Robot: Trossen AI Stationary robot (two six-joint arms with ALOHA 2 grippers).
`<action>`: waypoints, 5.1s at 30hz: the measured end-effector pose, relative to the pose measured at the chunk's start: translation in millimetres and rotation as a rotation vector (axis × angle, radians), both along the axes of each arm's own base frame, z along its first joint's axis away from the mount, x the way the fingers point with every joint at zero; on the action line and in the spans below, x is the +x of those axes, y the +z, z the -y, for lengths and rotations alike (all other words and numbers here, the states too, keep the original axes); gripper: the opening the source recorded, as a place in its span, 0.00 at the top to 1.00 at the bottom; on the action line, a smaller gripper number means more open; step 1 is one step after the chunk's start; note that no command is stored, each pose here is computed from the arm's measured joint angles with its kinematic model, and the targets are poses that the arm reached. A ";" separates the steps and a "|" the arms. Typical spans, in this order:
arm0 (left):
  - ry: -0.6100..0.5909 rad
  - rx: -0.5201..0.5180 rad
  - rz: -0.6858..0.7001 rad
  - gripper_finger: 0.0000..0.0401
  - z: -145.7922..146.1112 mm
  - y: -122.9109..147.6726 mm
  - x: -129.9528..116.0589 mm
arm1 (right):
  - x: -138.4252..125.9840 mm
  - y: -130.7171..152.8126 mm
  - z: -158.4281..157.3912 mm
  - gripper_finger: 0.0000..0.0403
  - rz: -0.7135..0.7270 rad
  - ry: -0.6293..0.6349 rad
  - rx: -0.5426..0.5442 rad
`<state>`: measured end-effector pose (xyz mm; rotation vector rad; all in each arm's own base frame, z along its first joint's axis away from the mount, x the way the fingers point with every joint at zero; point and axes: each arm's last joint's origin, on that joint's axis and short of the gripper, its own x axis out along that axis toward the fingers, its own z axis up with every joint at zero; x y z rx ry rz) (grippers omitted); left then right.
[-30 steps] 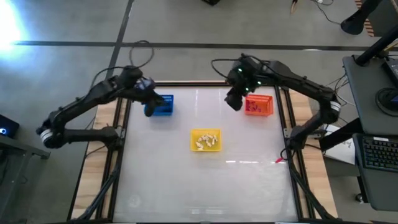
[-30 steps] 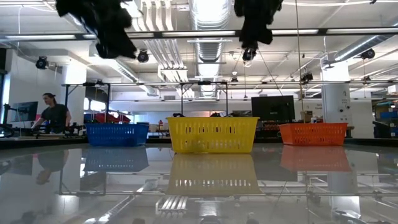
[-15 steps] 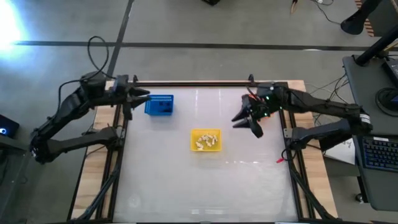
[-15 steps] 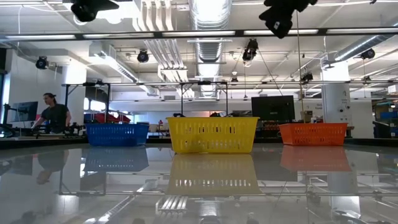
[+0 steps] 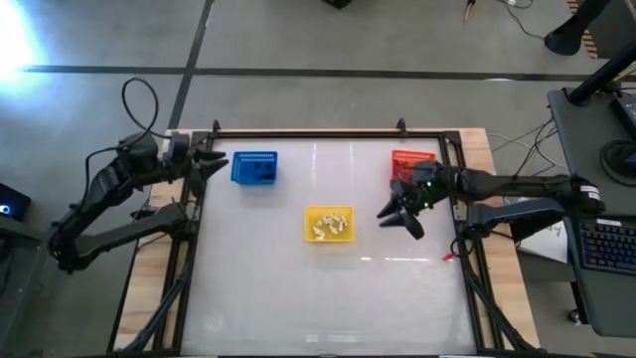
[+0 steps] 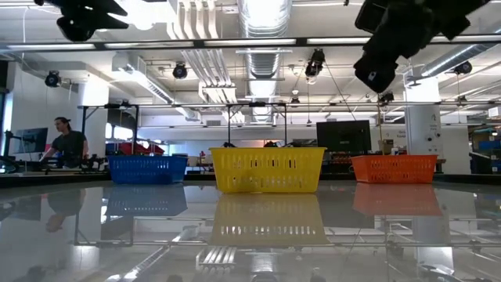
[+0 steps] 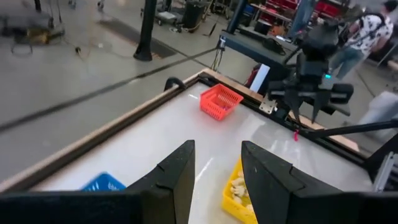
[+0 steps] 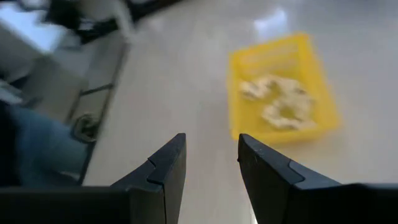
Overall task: Sort Halloween decoration
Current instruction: Return to Home Position
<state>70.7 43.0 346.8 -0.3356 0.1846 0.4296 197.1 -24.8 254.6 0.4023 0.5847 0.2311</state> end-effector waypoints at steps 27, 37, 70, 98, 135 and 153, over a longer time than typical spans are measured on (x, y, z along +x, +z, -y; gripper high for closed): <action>0.013 -0.051 0.030 0.72 3.9 -8.8 -5.4 | -80.7 -57.6 -24.9 0.66 0.614 0.252 0.042; 0.014 -0.054 0.031 0.72 3.9 -8.9 -5.4 | -102.0 -65.3 -28.1 0.66 0.783 0.250 -0.027; -0.016 -0.117 -0.021 0.72 5.6 -25.7 -5.9 | -101.0 -82.7 -15.4 0.66 0.638 -0.196 -0.283; -0.034 0.090 0.072 0.72 39.5 -52.7 -53.8 | -99.9 -84.1 -15.9 0.66 0.632 -0.161 -0.312; 0.237 0.090 0.331 0.72 -8.2 -132.1 0.3 | -99.1 -85.0 -15.6 0.66 0.618 -0.167 -0.311; 0.161 0.243 0.185 0.72 -9.1 -177.7 11.1 | -99.0 -84.9 -15.6 0.66 0.620 -0.166 -0.313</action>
